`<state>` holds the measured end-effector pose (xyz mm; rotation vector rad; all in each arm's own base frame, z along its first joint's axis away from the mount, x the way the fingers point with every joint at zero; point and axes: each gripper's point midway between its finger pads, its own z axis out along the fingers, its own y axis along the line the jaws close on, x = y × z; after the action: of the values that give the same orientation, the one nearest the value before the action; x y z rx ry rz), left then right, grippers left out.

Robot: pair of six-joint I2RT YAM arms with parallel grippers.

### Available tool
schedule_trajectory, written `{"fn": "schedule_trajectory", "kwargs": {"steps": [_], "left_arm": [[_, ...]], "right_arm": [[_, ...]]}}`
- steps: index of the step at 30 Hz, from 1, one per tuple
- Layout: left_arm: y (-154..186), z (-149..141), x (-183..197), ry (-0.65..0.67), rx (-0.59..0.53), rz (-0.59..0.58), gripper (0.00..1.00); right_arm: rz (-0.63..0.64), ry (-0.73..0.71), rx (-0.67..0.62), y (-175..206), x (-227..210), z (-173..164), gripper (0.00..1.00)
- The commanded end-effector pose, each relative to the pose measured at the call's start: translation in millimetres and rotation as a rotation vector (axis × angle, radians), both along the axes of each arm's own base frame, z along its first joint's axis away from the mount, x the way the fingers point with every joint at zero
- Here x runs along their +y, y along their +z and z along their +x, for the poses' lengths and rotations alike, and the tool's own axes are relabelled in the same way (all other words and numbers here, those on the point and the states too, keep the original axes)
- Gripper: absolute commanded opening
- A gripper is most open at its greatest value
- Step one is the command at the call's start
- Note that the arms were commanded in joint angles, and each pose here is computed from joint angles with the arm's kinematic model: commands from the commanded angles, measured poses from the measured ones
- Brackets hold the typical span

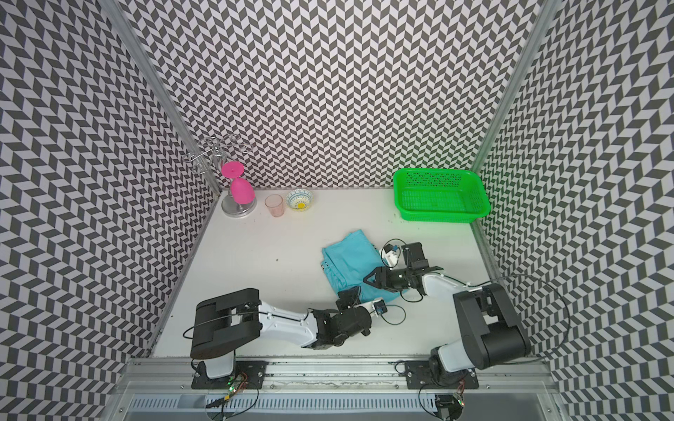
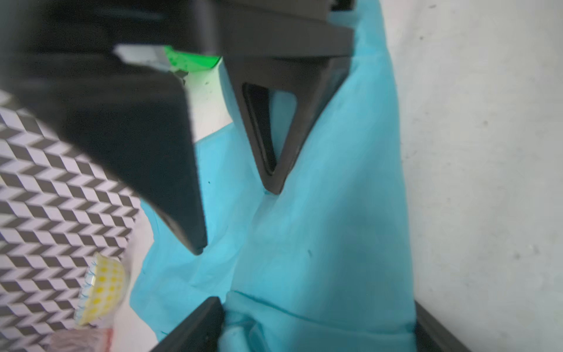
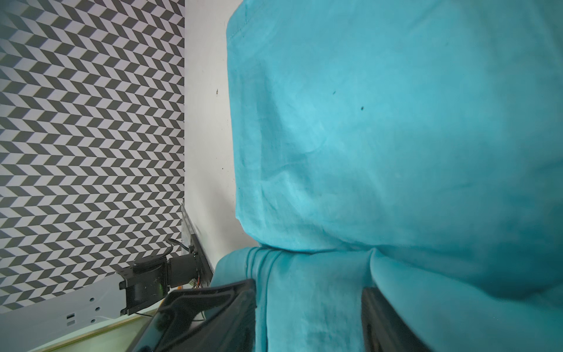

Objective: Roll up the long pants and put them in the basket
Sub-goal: Roll the long pant at the center of the board.

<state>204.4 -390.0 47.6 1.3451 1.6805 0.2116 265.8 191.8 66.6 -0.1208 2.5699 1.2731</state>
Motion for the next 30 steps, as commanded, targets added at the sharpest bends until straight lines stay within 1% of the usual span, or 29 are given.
{"fn": "schedule_trajectory", "kwargs": {"steps": [1,2,6,7,8,10,11,14,19,21,24,27,29,30], "left_arm": [[-11.7,3.4,16.7,0.013,-0.016,0.079,0.43],[-11.5,3.3,16.5,0.01,-0.006,0.069,0.31],[-11.0,3.7,18.8,0.021,0.013,0.056,0.25],[-10.4,2.6,18.5,0.019,0.021,0.048,0.21],[-10.8,0.9,17.8,0.015,0.035,0.041,0.14],[-10.2,-7.3,10.7,-0.012,0.099,0.001,0.02],[-9.0,-10.5,7.6,-0.016,0.128,-0.02,0.0],[1.0,-23.8,-4.6,-0.052,0.252,-0.129,0.0],[35.3,-42.2,-25.5,-0.107,0.586,-0.394,0.0],[52.2,-40.8,-29.0,-0.085,0.725,-0.508,0.0],[70.6,-38.3,-28.2,-0.05,0.908,-0.67,0.0],[70.1,-33.8,-20.1,0.015,1.063,-0.771,0.02],[71.1,-34.2,-16.0,0.004,1.195,-0.834,0.04],[68.6,-30.4,-11.3,0.023,1.261,-0.866,0.04]], "right_arm": [[-0.024,-0.017,-0.009,0.8,-6.6,5.3,0.59],[-0.025,-0.021,-0.013,2.0,-7.6,6.5,0.59],[-0.023,-0.032,-0.018,6.0,-10.6,10.6,0.59],[-0.021,-0.036,-0.019,7.1,-11.5,11.4,0.59],[-0.02,-0.041,-0.024,9.1,-12.3,12.9,0.59],[-0.013,-0.052,-0.039,16.0,-14.2,16.3,0.59],[-0.012,-0.058,-0.049,20.7,-15.6,18.1,0.59],[-0.013,-0.098,-0.103,43.4,-23.9,26.7,0.59],[-0.053,-0.173,-0.218,91.3,-40.9,34.8,0.59],[-0.066,-0.2,-0.258,109.5,-45.9,34.2,0.59],[-0.043,-0.21,-0.301,133.1,-46.3,28.8,0.59],[-0.001,-0.195,-0.324,149.8,-41.9,20.8,0.59],[0.024,-0.181,-0.326,154.8,-39.1,15.8,0.59],[0.029,-0.174,-0.325,156.4,-38.0,13.5,0.59]]}}
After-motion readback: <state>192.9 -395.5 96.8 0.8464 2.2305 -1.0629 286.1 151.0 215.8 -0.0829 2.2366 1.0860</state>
